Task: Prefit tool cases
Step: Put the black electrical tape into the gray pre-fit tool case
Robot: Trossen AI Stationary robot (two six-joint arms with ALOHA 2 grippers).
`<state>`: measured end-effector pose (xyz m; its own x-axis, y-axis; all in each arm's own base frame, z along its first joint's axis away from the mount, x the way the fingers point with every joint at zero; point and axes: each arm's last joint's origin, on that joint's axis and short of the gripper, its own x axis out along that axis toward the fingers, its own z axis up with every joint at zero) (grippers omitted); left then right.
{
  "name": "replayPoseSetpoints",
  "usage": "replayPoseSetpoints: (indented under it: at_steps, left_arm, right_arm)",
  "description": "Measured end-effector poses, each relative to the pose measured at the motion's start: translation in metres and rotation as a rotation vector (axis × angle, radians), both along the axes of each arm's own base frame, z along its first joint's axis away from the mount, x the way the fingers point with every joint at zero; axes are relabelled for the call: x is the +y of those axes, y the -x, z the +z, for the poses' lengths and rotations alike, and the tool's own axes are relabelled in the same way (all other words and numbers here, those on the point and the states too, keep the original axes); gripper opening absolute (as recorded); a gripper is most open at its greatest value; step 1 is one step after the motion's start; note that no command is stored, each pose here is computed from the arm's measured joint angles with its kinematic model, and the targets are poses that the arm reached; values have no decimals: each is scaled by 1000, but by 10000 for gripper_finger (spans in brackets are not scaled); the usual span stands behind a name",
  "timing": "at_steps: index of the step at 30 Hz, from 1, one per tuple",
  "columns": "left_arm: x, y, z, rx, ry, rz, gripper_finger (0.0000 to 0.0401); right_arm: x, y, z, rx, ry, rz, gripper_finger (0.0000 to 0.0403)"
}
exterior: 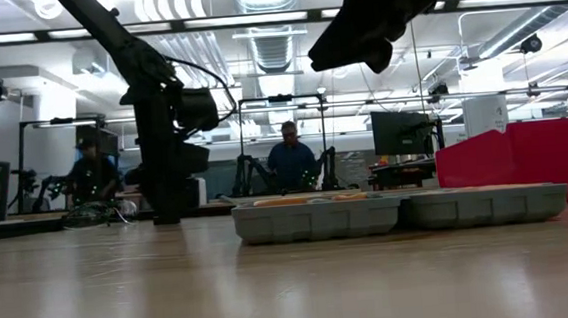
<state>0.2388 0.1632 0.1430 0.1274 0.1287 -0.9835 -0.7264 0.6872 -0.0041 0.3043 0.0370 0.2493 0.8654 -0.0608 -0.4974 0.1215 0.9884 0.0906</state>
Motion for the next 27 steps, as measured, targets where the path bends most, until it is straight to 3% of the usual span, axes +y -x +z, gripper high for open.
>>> replayPoseSetpoints:
  at_steps: [11,15,20,27]
  left_arm:
    - [-1,2,-2,-2,19,-13,142]
    - [-2,2,-2,-1,22,-25,102]
    - [-3,2,-2,-12,47,-30,19]
    - [-7,3,0,-26,137,-49,9]
  right_arm:
    - [4,1,2,-8,-1,12,95]
    - [4,1,2,-8,-1,12,102]
    - [4,1,2,-8,0,11,109]
    - [4,1,2,-7,0,9,110]
